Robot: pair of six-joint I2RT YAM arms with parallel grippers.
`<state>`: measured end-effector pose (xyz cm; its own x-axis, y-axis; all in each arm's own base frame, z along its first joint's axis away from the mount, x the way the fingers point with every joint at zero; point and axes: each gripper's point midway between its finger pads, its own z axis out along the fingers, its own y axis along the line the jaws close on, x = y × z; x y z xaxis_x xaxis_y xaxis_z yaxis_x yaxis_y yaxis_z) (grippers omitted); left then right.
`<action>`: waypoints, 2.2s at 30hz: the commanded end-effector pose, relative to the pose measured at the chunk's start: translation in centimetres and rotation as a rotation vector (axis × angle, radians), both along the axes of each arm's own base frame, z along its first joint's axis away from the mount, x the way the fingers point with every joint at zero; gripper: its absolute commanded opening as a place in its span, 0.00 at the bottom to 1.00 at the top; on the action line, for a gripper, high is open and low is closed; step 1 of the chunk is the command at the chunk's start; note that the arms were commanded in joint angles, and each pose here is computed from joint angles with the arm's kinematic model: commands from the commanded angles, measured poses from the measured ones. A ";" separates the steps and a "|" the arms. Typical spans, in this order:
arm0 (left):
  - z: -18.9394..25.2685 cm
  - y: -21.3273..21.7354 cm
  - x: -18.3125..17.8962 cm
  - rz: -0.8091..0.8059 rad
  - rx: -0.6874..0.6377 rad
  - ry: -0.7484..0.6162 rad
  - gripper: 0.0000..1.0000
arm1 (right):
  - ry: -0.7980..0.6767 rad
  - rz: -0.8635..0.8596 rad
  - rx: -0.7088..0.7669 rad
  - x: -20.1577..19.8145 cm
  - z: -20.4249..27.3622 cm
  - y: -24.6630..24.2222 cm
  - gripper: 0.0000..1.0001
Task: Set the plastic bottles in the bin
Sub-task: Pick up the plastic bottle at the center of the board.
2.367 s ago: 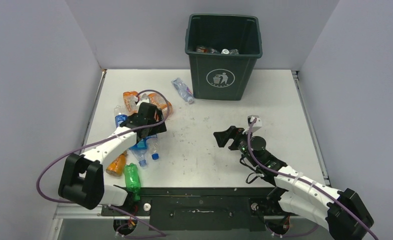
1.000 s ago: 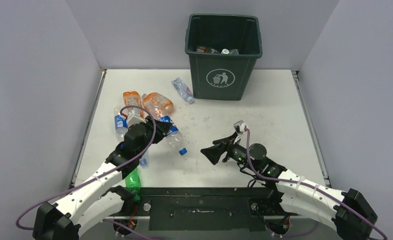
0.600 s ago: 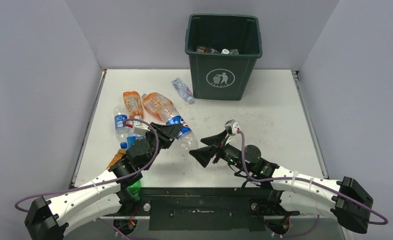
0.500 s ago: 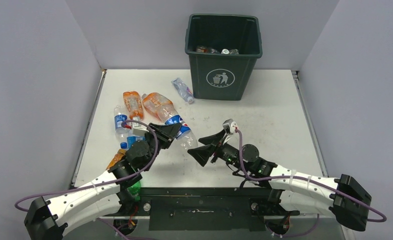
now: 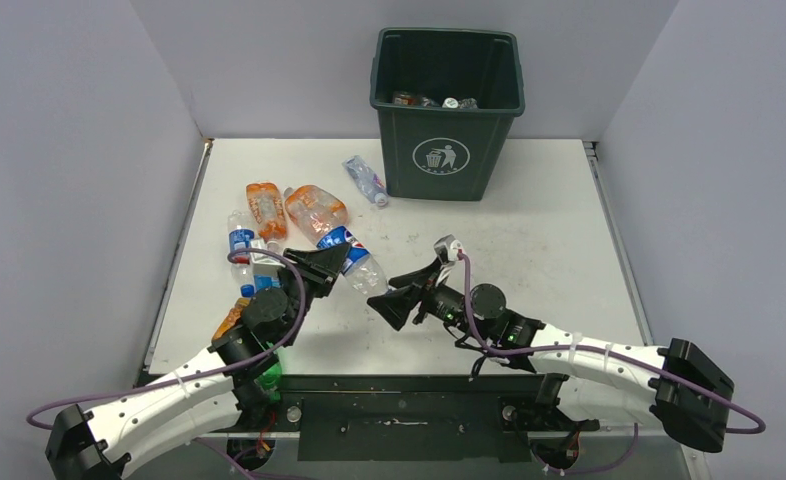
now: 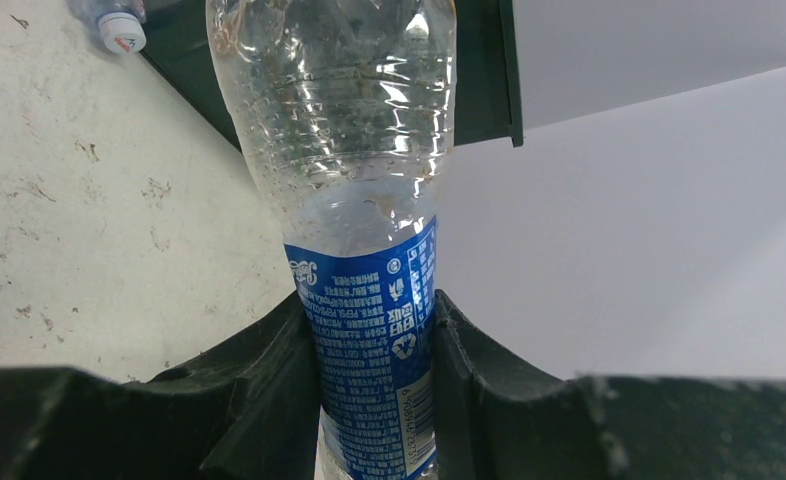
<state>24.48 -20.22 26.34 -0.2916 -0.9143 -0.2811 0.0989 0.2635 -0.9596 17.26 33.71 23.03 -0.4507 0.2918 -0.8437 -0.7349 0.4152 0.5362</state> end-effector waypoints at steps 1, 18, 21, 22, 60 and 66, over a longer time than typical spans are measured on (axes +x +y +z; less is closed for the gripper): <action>2.2 0.6 0.0 0.029 -0.041 -0.054 0.00 | 0.000 0.012 0.027 -0.2 1.6 0.7 0.77; 4.7 2.7 -0.2 0.094 0.235 -0.167 0.97 | -0.023 -0.074 -0.050 0.2 3.4 -2.4 0.05; 6.4 4.3 -0.5 0.144 0.344 -0.239 0.96 | -0.040 -0.128 -0.097 0.2 4.0 -4.8 0.05; 7.2 4.8 -0.6 0.157 0.400 -0.272 0.96 | -0.046 -0.139 -0.119 0.0 4.2 -5.4 0.05; 0.3 -7.9 -4.1 -0.849 1.997 -1.225 0.96 | 0.057 0.178 -0.562 -6.3 6.1 -8.7 0.05; 0.5 -8.7 -4.6 -0.865 1.912 -1.213 0.67 | 0.040 0.179 -0.550 -6.2 6.5 -8.6 0.05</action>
<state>19.87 -27.40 23.73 0.5417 0.6839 -0.4888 0.7067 -0.0558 0.7053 10.77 24.53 27.15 -0.5302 -0.3120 -0.7884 -0.7796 0.5451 0.3085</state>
